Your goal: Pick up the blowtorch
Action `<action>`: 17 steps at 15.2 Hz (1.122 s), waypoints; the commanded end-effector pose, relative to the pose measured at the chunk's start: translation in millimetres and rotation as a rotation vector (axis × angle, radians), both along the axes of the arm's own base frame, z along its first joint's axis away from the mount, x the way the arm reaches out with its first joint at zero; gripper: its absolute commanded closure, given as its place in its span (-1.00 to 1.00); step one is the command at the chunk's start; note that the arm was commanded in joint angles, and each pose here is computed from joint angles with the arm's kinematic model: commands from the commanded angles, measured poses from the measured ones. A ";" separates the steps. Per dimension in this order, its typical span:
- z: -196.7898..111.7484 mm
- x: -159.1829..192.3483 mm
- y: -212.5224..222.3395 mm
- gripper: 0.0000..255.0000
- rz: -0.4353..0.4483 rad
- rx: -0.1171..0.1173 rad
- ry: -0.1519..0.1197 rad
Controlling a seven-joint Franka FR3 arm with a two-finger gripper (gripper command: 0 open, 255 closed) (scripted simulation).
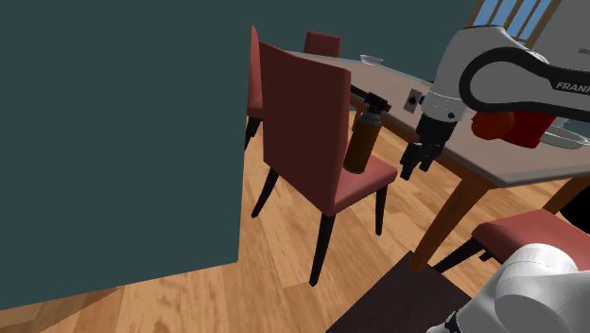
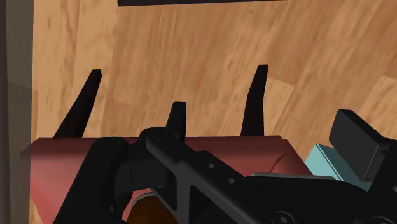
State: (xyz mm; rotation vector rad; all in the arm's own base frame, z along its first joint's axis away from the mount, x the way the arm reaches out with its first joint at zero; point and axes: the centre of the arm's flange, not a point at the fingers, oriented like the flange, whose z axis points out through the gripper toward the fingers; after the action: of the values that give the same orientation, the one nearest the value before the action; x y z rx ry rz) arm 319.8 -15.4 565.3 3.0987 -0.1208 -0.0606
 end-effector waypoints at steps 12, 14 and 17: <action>61.4 99.5 -79.3 -1.00 -0.059 0.112 -0.103; 72.7 116.4 -95.1 -1.00 -0.069 0.133 -0.121; 89.6 141.1 -119.5 -1.00 -0.085 0.163 -0.150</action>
State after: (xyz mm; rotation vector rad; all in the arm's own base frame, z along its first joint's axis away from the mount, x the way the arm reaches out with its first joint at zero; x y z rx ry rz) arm 453.3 -127.1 649.0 3.2481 -0.2574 0.1505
